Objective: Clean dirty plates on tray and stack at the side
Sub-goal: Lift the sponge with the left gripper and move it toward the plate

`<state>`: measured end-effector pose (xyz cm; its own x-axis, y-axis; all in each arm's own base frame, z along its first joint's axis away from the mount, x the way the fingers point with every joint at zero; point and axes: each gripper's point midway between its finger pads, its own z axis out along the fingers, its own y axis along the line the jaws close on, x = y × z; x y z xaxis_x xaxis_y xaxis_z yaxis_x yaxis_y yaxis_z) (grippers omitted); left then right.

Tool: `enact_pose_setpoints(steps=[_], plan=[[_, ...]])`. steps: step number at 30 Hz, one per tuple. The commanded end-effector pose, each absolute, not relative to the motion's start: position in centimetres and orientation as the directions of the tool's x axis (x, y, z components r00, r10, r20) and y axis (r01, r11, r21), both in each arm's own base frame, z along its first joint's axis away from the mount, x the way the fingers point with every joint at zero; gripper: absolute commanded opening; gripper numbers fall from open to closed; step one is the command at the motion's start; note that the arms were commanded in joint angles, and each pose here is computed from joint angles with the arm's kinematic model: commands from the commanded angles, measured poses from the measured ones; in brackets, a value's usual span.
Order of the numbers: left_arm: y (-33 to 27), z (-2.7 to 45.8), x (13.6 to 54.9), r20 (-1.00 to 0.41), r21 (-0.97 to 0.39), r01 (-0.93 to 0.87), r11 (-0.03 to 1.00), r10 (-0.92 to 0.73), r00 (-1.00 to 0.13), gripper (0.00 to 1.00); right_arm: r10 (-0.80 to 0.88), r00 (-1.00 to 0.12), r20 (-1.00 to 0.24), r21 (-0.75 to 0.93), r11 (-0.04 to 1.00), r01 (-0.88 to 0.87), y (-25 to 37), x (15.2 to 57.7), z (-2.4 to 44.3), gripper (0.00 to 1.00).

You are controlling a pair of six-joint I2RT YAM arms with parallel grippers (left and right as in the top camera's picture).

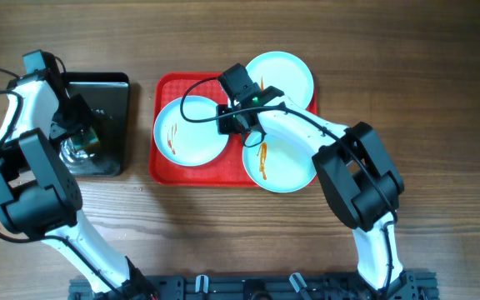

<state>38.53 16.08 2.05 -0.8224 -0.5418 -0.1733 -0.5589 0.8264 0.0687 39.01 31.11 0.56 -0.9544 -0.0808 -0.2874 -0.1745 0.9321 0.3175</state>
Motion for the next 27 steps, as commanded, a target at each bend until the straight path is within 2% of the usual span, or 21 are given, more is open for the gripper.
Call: enact_pose_setpoints(steps=[1, 2, 3, 4, 5, 6, 7, 8, 9, 12, 17, 21, 22, 24, 27], plan=[[16.3, 1.7, 38.8, -0.172, 0.063, -0.561, 0.825, -0.545, -0.821, 0.21, -0.081, -0.96, -0.268, 0.303, 0.939, -0.164, 31.1, 38.8, -0.8, 0.04], [16.1, 1.5, 38.7, -0.165, 0.06, -0.561, 0.826, -0.546, -0.821, 0.21, -0.082, -0.961, -0.264, 0.31, 0.936, -0.165, 31.2, 38.8, -0.8, 0.04], [16.0, 1.2, 38.4, -0.155, 0.06, -0.56, 0.826, -0.547, -0.823, 0.25, -0.084, -0.962, -0.26, 0.317, 0.933, -0.167, 31.3, 38.7, -0.8, 0.04], [15.8, 0.7, 38.0, -0.141, 0.063, -0.559, 0.827, -0.547, -0.825, 0.55, -0.084, -0.962, -0.26, 0.318, 0.933, -0.167, 31.3, 38.7, -0.8, 0.04], [15.7, 0.2, 37.7, -0.135, 0.065, -0.559, 0.827, -0.547, -0.826, 0.66, -0.084, -0.962, -0.26, 0.318, 0.933, -0.167, 31.3, 38.7, -0.8, 0.04], [15.7, -0.1, 37.5, -0.13, 0.067, -0.559, 0.827, -0.548, -0.826, 0.66, -0.084, -0.962, -0.26, 0.318, 0.933, -0.168, 31.3, 38.7, -0.8, 0.04], [15.6, -0.3, 37.2, -0.124, 0.068, -0.558, 0.827, -0.548, -0.827, 0.59, -0.084, -0.962, -0.26, 0.318, 0.933, -0.168, 31.3, 38.7, -0.8, 0.04], [15.6, -0.3, 37.2, -0.123, 0.068, -0.561, 0.825, -0.551, -0.825, 0.42, -0.084, -0.962, -0.26, 0.318, 0.933, -0.167, 31.3, 38.7, -0.8, 0.04], [15.6, -0.3, 37.3, -0.125, 0.068, -0.561, 0.825, -0.551, -0.825, 0.35, -0.084, -0.962, -0.26, 0.318, 0.933, -0.167, 31.3, 38.7, -0.8, 0.04], [15.6, -0.3, 37.2, -0.124, 0.067, -0.561, 0.825, -0.551, -0.825, 0.04, -0.084, -0.961, -0.262, 0.319, 0.933, -0.168, 31.4, 38.7, -0.7, 0.04], [14.8, 2.2, 37.6, -0.143, 0.062, -0.545, 0.836, -0.533, -0.834, 0.04, -0.088, -0.964, -0.252, 0.338, 0.925, -0.173, 31.7, 38.5, -0.6, 0.05], [13.1, 8.4, 39.0, -0.26, 0.033, -0.505, 0.862, -0.481, -0.837, 0.04, -0.088, -0.964, -0.252, 0.338, 0.925, -0.173, 31.7, 38.5, -0.6, 0.04], [11.8, 10.7, 39.3, -0.305, 0.022, -0.454, 0.891, -0.426, -0.851, 0.04, -0.089, -0.963, -0.255, 0.34, 0.924, -0.176, 31.8, 38.5, -0.6, 0.04], [10.5, 11.7, 39.3, -0.316, 0.018, -0.405, 0.914, -0.379, -0.87, 0.04, -0.092, -0.963, -0.253, 0.345, 0.921, -0.178, 31.8, 38.5, -0.5, 0.04], [8.2, 10.8, 39.1, -0.262, -0.028, -0.32, 0.947, -0.316, -0.912, 0.04, -0.086, -0.969, -0.232, 0.381, 0.909, -0.172, 31.8, 38.4, -0.4, 0.04]])
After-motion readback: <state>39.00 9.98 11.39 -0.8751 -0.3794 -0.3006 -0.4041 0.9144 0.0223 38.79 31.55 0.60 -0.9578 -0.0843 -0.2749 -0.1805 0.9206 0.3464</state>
